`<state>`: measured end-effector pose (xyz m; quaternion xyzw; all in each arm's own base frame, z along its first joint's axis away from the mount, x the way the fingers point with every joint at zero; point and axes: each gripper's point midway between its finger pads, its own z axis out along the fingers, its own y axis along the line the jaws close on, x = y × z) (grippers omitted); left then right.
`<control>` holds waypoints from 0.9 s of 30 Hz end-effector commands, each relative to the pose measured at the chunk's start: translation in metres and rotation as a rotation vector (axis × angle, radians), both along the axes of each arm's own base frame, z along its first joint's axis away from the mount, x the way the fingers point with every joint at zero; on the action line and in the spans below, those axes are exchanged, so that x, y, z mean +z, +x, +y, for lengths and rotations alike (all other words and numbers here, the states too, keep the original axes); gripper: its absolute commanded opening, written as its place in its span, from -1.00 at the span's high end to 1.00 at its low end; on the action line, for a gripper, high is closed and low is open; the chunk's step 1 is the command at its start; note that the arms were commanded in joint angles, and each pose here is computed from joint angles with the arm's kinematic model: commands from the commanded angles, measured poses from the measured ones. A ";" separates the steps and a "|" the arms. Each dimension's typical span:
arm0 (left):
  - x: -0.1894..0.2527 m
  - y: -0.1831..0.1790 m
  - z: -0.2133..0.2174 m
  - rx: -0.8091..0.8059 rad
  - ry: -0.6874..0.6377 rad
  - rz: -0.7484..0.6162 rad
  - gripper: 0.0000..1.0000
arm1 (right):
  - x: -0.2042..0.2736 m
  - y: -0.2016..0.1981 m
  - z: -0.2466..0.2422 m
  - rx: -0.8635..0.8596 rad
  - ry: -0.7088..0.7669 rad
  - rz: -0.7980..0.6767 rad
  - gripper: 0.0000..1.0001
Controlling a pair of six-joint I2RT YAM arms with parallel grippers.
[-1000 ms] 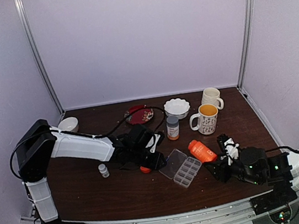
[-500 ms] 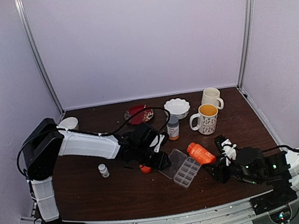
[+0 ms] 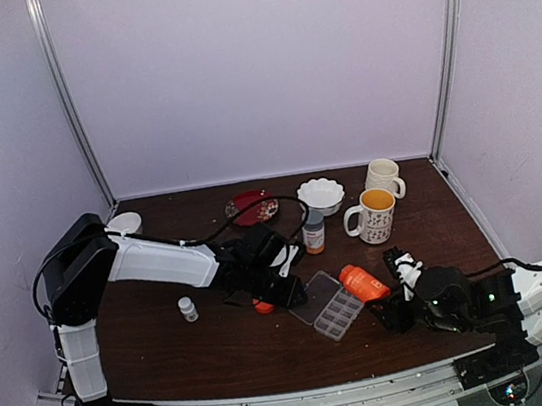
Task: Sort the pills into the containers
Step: Pour the pill into the compartment of the pill container.
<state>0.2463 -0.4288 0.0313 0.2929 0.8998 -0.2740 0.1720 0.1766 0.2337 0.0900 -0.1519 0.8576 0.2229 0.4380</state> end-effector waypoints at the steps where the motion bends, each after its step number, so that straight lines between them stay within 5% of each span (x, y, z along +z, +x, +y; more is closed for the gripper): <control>1: 0.014 0.005 -0.004 -0.004 -0.055 -0.038 0.61 | 0.010 0.003 0.003 -0.039 0.031 0.038 1.00; 27: 0.035 0.004 0.006 0.021 -0.144 -0.111 0.63 | -0.009 -0.006 0.015 -0.020 -0.010 0.179 1.00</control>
